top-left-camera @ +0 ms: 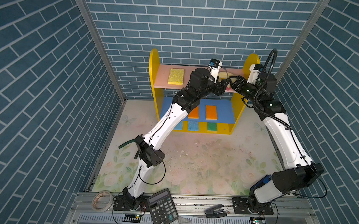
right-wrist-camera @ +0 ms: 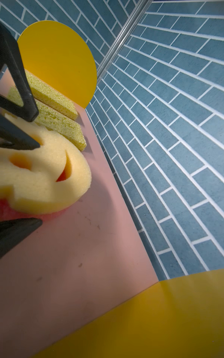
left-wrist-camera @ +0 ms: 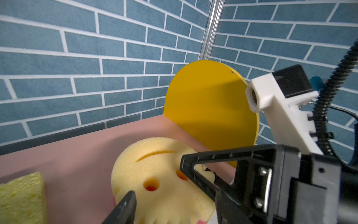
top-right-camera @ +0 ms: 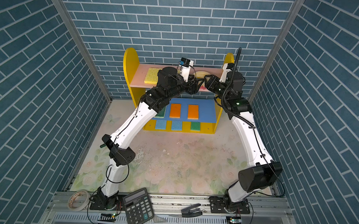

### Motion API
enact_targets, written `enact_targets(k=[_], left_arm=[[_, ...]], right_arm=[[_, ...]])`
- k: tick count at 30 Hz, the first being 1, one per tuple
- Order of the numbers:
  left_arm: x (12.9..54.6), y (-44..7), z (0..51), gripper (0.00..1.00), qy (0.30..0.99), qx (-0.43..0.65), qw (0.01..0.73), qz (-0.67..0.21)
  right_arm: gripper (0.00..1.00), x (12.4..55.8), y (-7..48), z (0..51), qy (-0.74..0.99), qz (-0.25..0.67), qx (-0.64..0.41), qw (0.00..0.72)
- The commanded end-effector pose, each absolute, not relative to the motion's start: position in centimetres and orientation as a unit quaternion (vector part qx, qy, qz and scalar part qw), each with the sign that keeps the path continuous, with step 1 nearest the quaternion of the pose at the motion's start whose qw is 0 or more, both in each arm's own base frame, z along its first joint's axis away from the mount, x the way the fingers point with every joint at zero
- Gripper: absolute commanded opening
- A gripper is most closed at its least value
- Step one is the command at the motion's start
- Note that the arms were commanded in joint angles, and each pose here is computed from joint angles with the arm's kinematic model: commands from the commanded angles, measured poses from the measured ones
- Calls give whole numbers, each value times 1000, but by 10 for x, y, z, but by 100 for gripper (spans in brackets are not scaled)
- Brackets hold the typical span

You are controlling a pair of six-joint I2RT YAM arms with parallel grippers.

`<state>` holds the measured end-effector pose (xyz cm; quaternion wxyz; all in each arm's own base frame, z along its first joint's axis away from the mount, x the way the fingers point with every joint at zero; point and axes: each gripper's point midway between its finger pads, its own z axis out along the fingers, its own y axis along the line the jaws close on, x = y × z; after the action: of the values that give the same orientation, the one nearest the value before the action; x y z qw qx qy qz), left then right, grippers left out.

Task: Place and organize the cleaning sponges onto the shelf
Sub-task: 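Lower the smiley sponge onto the top board beside the yellow sponges, then open both grippers and draw them back from the smiley sponge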

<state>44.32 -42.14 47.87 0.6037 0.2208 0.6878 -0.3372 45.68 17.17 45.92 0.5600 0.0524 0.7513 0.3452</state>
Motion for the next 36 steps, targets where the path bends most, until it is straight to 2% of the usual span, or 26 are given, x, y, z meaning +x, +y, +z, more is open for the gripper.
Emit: enact_targets(k=[1, 9, 16, 17, 18, 20, 21, 28, 36], left_arm=[[443, -419, 490, 65, 678, 216, 612, -345], [424, -410, 522, 65, 655, 214, 622, -374], [406, -397, 547, 65, 641, 214, 627, -388], [403, -395, 550, 65, 640, 214, 627, -389], [400, -393, 553, 65, 639, 214, 628, -389], [392, -387, 562, 65, 634, 213, 631, -393], [389, -384, 565, 65, 631, 213, 633, -395], [367, -360, 590, 65, 612, 204, 654, -396], [366, -351, 582, 65, 623, 198, 657, -376]], right_arm=[[57, 442, 167, 474, 747, 338, 44, 571], [58, 412, 167, 502, 733, 326, 22, 596], [58, 394, 175, 505, 739, 323, 11, 591], [54, 392, 176, 504, 740, 324, 10, 589], [43, 390, 178, 503, 741, 325, 8, 588], [4, 387, 181, 499, 744, 328, 7, 583], [0, 387, 183, 497, 747, 328, 7, 579], [0, 387, 186, 484, 770, 326, 9, 549], [0, 397, 193, 475, 780, 326, 9, 534]])
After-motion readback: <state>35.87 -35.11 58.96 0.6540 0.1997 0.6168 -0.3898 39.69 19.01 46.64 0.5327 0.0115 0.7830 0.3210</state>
